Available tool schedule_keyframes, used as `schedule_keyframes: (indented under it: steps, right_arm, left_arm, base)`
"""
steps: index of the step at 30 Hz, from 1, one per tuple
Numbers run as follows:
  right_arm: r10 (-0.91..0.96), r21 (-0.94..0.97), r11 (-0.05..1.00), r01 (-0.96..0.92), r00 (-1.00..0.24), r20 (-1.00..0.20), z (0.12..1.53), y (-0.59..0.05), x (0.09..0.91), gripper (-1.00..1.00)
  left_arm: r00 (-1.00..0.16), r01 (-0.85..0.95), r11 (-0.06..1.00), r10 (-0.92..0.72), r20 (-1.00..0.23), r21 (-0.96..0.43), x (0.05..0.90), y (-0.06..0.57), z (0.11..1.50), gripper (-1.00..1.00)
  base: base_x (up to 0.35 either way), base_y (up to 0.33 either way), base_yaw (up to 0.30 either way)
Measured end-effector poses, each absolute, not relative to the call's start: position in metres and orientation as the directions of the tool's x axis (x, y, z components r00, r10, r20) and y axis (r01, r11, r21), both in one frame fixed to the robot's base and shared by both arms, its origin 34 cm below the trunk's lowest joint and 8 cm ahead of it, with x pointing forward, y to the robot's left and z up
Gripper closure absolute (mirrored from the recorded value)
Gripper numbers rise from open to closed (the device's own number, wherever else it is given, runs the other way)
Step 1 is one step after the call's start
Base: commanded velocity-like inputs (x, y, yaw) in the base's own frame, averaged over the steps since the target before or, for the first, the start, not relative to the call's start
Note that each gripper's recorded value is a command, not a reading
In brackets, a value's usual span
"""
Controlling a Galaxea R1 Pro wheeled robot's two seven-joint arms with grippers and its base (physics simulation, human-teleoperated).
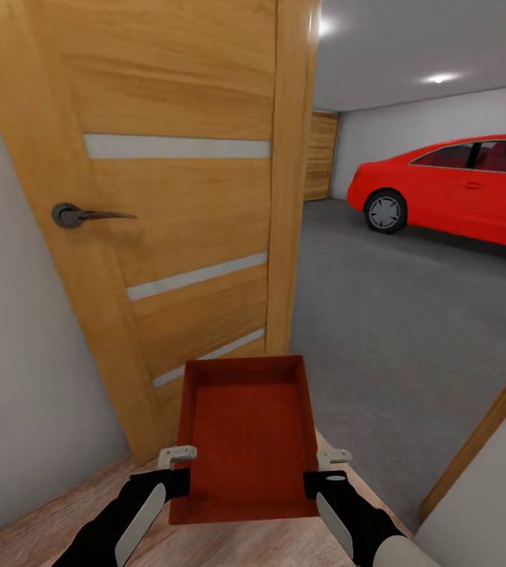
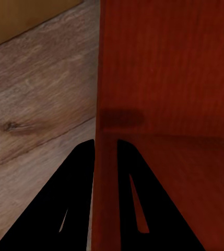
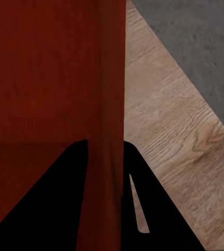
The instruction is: Move the two storage containers from the living room to the garage. In the garage, place one container on the floor and stack the other container on top of it (either order is fine).
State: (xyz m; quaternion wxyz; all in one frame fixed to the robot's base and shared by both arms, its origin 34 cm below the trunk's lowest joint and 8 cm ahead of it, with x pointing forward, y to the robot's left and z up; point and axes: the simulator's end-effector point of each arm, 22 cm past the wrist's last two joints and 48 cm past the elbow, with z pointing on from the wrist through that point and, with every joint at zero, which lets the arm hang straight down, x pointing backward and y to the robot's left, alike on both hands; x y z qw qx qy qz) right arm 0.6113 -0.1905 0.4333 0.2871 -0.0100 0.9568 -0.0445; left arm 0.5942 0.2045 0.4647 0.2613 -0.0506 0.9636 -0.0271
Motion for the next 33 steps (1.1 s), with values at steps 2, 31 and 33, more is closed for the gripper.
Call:
schedule_keyframes:
  steps: [2, 31, 33]
  right_arm:
    - [-0.045, -0.091, 0.996, 0.007, -0.834, -0.550, 0.434, -0.191, 0.612, 1.00]
    - [-0.044, -0.091, 0.996, 0.009, -0.822, -0.568, 0.445, -0.191, 0.617, 1.00]
    - [-0.044, -0.090, 0.996, 0.009, -0.821, -0.569, 0.446, -0.191, 0.617, 1.00]
  left_arm:
    - [-0.857, -0.083, 0.993, -0.112, -0.502, -0.079, 0.595, 0.205, 0.465, 1.00]
    - [-0.846, -0.082, 0.993, -0.112, -0.521, -0.081, 0.599, 0.204, 0.476, 1.00]
    - [-0.846, -0.081, 0.993, -0.112, -0.522, -0.081, 0.599, 0.204, 0.477, 1.00]
  base:
    - [0.009, 0.008, -0.206]
    - [0.014, 0.013, -0.210]
    - [0.183, 0.175, -0.206]
